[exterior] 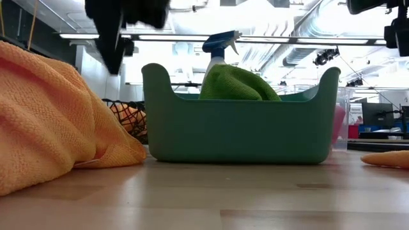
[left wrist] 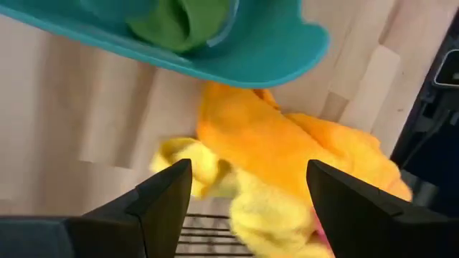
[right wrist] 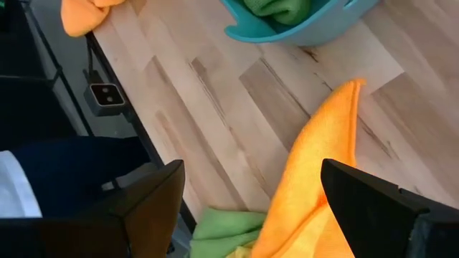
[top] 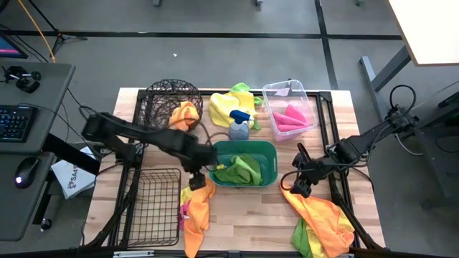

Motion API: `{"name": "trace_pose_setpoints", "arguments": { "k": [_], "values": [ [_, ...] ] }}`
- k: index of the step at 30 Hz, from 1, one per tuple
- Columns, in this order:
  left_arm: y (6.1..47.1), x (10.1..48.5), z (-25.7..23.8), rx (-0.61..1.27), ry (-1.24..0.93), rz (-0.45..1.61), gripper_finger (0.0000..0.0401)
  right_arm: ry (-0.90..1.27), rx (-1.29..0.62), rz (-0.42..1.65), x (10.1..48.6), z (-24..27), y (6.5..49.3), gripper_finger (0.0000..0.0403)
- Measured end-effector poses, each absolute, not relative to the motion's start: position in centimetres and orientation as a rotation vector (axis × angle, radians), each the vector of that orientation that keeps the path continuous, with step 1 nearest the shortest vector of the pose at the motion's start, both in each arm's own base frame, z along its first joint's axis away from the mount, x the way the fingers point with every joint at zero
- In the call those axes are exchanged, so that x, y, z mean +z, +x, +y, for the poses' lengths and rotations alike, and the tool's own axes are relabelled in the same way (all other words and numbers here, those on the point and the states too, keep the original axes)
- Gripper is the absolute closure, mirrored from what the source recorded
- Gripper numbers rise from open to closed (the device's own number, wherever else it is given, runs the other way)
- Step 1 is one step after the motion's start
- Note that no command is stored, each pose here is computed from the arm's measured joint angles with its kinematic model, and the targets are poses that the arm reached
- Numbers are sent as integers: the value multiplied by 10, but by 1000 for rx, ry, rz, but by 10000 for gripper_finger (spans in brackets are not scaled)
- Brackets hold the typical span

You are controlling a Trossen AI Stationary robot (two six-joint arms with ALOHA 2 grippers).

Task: Sort microfiber towel by color & place in baskets
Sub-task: Put the orange towel into the circular wire basket

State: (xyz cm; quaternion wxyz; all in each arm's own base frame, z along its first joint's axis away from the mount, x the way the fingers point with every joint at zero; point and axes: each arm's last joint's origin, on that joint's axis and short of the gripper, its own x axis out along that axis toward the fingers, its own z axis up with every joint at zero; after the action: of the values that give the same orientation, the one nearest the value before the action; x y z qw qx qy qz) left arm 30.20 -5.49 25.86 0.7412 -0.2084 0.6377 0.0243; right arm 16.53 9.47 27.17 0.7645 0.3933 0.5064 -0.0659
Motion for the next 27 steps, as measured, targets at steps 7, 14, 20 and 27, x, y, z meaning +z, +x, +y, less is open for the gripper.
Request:
{"name": "trace_pose_setpoints", "arguments": {
  "k": [7,14,20,27],
  "values": [
    [321,219,-62,121,-666,1554,137,803,-150,1077,271,94,165,80],
    [323,208,-74,200,-715,1598,138,771,-148,1064,271,93,166,80],
    [320,208,-86,176,-679,1609,208,729,-159,1045,271,92,166,80],
    [322,213,-86,136,-641,1571,386,713,-186,1023,271,91,166,80]
  ]
}}
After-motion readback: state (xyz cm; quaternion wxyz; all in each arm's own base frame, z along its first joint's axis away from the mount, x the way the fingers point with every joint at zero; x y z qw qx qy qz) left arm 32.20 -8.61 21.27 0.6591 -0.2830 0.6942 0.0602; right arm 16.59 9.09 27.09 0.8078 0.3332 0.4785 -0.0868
